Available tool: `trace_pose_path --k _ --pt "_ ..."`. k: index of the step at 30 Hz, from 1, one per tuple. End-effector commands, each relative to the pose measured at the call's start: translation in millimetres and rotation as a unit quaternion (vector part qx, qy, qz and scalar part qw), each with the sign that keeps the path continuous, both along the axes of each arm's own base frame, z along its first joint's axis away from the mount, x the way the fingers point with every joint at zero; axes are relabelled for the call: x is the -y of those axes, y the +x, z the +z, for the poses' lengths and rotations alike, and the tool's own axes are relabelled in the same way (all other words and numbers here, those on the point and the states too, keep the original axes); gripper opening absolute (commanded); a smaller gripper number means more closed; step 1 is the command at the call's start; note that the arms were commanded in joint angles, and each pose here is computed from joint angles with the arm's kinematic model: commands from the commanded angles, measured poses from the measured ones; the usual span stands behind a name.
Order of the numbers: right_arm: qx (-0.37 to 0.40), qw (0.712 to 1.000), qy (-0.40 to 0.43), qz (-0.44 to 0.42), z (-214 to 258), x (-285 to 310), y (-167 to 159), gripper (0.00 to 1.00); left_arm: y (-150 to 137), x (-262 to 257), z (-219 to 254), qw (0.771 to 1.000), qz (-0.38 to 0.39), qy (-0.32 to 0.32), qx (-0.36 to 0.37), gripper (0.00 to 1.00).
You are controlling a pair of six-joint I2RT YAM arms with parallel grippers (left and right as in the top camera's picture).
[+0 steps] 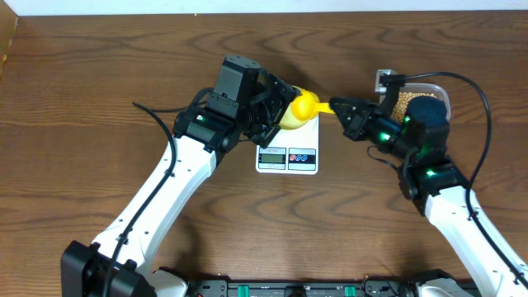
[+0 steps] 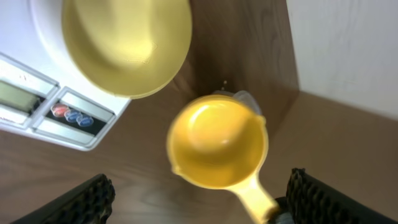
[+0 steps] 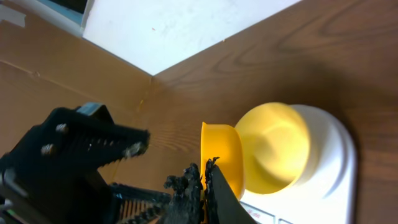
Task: Scoop item into bowl and weigh 50g on scale
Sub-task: 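Close the right gripper on the scoop handle beside the left gripper, then open the left gripper and carry the scoop right toward the soybean tub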
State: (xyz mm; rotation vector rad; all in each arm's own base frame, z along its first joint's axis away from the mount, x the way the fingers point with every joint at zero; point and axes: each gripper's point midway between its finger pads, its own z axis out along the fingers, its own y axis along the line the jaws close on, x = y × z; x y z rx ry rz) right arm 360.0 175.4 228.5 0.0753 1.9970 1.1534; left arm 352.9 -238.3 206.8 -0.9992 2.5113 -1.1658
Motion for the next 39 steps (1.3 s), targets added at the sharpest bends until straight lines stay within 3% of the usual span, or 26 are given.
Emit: trace_pose_path --k 1,10,15,22,30,35,39 --pt "0.04 0.999 -0.021 0.013 9 15 7 0.01 -2 -1 0 0.989 -0.097 0.065 0.087 0.9" --pt "0.068 0.998 -0.019 -0.002 23 63 17 0.01 -17 -7 -13 0.951 -0.226 0.148 0.151 0.9" --pt "0.1 0.995 -0.014 0.018 51 62 18 0.01 -26 -12 -22 0.902 -0.323 0.204 0.2 0.9" --pt "0.135 0.99 -0.04 0.022 67 63 21 0.01 -11 -43 -33 0.891 -0.284 0.3 0.187 0.91" --pt "0.104 0.986 -0.132 0.0 51 78 25 0.01 -12 -47 -35 0.889 -0.284 0.309 0.182 0.91" --pt "0.102 0.982 -0.162 -0.006 56 83 25 0.01 -12 -48 -36 0.875 -0.303 0.323 0.195 0.9" --pt "0.096 0.978 -0.183 -0.036 53 94 32 0.01 -11 -57 -39 0.856 -0.292 0.384 0.187 0.9"
